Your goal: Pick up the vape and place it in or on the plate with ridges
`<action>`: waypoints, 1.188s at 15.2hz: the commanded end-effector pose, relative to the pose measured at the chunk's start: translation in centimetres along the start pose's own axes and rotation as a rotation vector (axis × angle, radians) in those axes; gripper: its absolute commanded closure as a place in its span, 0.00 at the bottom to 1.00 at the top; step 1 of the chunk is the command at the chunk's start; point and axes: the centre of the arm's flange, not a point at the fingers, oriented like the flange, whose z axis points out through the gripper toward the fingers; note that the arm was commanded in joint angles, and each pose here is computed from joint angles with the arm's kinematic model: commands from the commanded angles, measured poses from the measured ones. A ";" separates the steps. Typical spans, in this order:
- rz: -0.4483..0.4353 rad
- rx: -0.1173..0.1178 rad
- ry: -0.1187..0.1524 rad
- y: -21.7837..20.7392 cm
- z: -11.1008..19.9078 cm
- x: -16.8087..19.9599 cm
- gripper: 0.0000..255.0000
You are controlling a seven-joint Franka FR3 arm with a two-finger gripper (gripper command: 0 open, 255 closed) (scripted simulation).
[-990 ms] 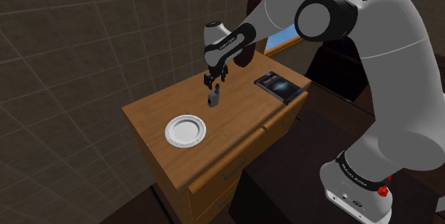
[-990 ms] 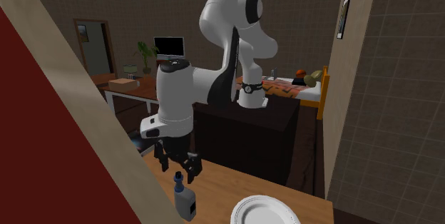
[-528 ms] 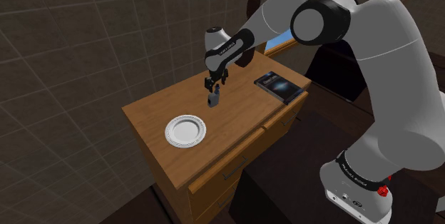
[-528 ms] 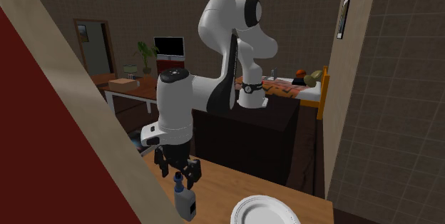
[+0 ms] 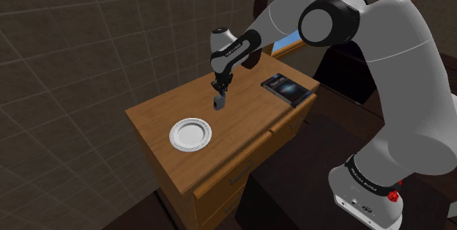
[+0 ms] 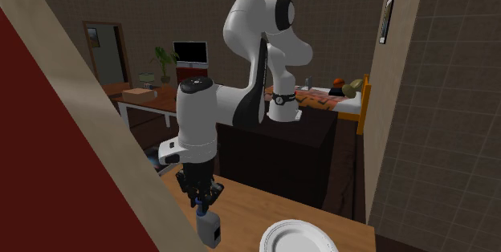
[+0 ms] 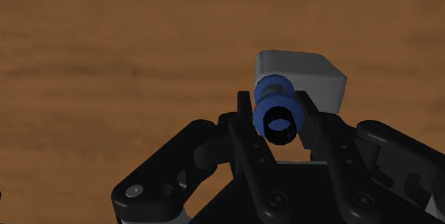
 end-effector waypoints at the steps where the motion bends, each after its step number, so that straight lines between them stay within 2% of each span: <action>1: 0.000 0.000 0.000 0.0 0.0 0.0 1.00; 6: 0.000 0.000 0.000 0.0 0.0 0.0 1.00; 18: 0.000 0.000 0.000 0.6 -6.3 -0.2 1.00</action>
